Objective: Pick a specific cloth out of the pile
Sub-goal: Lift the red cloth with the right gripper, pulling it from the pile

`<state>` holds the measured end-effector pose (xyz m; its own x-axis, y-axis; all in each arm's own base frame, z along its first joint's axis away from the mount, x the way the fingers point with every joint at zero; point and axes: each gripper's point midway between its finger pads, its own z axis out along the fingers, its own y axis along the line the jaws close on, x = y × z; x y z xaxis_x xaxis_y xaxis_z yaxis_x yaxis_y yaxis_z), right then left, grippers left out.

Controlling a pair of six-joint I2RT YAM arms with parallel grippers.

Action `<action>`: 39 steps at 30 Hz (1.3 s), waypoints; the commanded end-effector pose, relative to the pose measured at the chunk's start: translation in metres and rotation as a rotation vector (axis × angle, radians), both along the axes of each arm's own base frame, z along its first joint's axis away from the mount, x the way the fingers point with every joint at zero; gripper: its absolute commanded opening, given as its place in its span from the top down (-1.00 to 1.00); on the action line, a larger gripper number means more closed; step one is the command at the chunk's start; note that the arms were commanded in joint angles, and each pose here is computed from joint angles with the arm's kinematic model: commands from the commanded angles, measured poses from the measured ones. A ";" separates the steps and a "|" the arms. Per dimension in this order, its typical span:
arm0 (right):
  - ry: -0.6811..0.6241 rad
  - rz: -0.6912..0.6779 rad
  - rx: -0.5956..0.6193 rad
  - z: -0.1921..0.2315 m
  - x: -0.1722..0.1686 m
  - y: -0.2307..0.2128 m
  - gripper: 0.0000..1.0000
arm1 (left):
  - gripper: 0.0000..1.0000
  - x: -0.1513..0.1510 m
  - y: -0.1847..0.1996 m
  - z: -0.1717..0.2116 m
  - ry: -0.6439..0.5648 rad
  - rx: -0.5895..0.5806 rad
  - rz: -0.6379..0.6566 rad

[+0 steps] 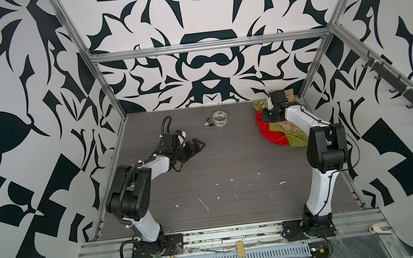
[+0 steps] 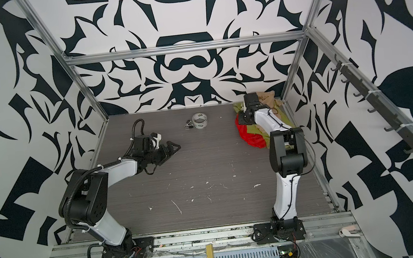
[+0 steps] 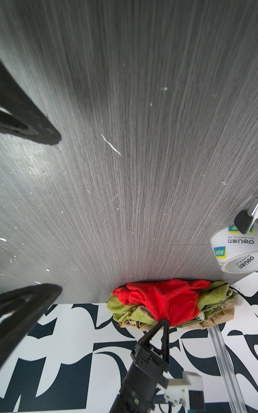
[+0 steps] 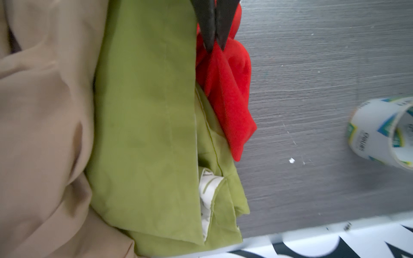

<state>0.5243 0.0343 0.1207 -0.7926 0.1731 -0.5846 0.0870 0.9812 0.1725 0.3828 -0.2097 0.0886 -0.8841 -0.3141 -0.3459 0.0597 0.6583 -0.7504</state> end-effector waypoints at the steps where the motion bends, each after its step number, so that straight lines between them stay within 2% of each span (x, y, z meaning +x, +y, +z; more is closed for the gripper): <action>1: -0.134 -0.011 0.145 0.049 0.006 0.001 1.00 | -0.99 0.002 -0.003 0.013 -0.029 -0.019 -0.003; 8: -0.185 -0.046 0.343 0.060 0.005 -0.012 1.00 | -0.99 0.001 -0.002 0.014 -0.036 -0.018 0.001; 17: -0.192 -0.043 0.433 0.066 0.004 -0.011 1.00 | -0.99 -0.001 -0.002 0.016 -0.045 -0.019 0.004; 39: -0.273 -0.027 0.431 0.111 -0.006 -0.011 1.00 | -0.99 -0.003 -0.005 0.019 -0.053 -0.026 -0.001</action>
<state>0.5166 0.0182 0.1843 -0.6810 0.4681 -0.5631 0.0985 0.8206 0.5630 0.3802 -0.2136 0.0973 -0.8764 -0.3158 -0.3636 0.0810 0.6476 -0.7576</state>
